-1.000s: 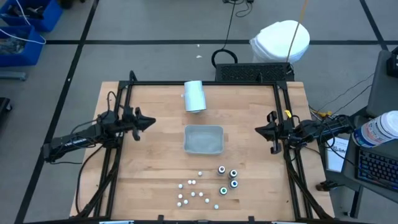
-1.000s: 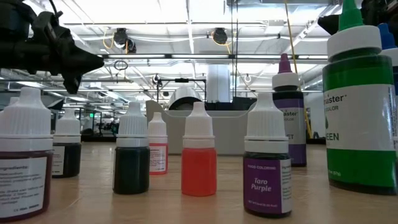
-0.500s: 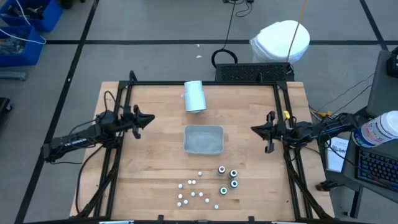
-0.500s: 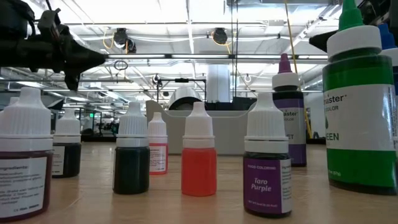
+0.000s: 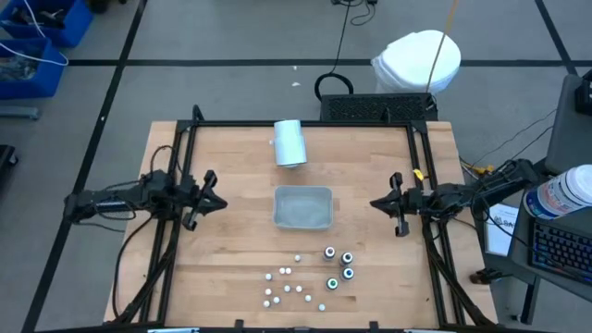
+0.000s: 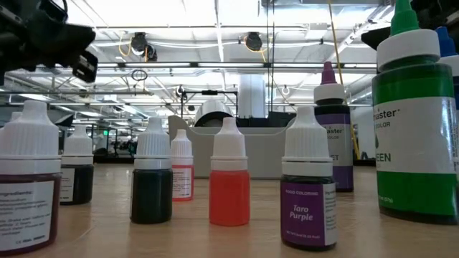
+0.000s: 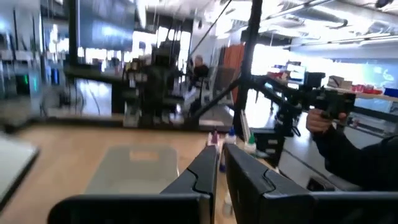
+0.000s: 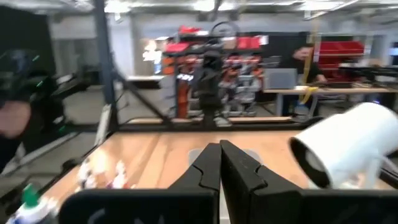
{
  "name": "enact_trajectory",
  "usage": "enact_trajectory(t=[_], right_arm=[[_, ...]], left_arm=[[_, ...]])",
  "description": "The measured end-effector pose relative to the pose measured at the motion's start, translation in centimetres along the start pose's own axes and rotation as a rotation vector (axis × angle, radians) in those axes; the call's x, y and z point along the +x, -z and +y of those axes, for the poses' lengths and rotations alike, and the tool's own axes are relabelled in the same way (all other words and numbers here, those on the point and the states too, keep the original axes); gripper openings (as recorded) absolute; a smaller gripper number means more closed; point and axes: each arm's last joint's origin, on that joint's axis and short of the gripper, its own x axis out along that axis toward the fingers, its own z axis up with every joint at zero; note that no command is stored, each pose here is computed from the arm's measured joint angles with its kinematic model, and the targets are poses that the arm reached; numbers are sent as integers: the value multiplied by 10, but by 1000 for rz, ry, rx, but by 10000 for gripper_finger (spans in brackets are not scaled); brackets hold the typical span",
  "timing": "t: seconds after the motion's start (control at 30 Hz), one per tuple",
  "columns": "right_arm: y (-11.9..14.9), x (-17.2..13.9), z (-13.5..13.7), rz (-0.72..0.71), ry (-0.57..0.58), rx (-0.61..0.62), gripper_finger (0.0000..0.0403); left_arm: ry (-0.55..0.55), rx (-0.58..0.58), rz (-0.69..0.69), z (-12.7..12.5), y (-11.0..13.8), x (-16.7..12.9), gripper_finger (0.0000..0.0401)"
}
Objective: Pick & Place food coloring
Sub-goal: Put the purple food coloring bottle into the gray bin
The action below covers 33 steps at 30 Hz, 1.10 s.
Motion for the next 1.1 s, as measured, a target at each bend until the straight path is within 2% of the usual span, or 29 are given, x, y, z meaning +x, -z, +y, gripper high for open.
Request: enact_trajectory(t=[0.13,0.27,0.37,0.43,0.5,0.57,0.67,0.8,0.93,1.1], right_arm=[[-3,1,1,-36,-8,-2,0],[-8,2,1,-80,-8,46,0],[-7,4,2,-69,-7,50,0],[-3,8,5,-2,-23,16,0],[-16,17,13,5,-78,-14,0],[-26,27,23,-1,-104,-47,0],[-31,50,45,69,-54,-154,0],[-45,88,86,123,1,-288,0],[-47,117,125,220,54,-432,0],[-53,132,154,258,172,-487,0]], left_arm=[[-22,49,-39,-6,-2,5,31],[-110,88,97,-7,12,12,6],[-168,115,172,-7,20,15,12],[-197,153,188,-7,21,16,20],[-221,171,175,-6,20,18,26],[-230,154,170,-6,20,19,27],[-233,131,167,-6,20,19,21],[-234,123,165,-6,20,19,8],[-234,119,157,-6,19,19,6],[-243,91,152,-6,19,19,30]])
